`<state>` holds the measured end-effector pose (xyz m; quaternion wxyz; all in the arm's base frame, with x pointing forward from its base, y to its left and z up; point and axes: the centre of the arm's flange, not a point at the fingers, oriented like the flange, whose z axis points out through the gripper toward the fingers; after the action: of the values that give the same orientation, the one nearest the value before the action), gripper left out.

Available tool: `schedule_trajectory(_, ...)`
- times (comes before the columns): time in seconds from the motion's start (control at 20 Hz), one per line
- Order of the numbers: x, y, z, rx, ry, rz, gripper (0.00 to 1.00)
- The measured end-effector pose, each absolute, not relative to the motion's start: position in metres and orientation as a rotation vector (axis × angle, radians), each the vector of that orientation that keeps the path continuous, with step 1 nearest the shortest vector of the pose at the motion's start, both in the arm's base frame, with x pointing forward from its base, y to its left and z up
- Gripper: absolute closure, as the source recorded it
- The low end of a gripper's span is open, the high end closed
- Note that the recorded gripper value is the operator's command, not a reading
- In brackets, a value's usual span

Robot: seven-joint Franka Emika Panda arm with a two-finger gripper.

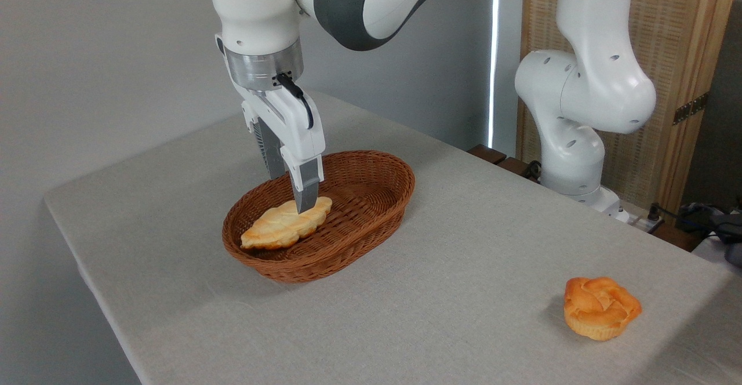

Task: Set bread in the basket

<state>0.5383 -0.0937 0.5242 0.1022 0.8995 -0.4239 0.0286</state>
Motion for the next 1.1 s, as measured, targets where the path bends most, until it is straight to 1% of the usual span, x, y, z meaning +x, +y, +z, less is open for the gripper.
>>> schedule_trajectory(1.1, 0.5391, -0.0915, 0.527, 2.659, -1.248, 0.093, 0.0)
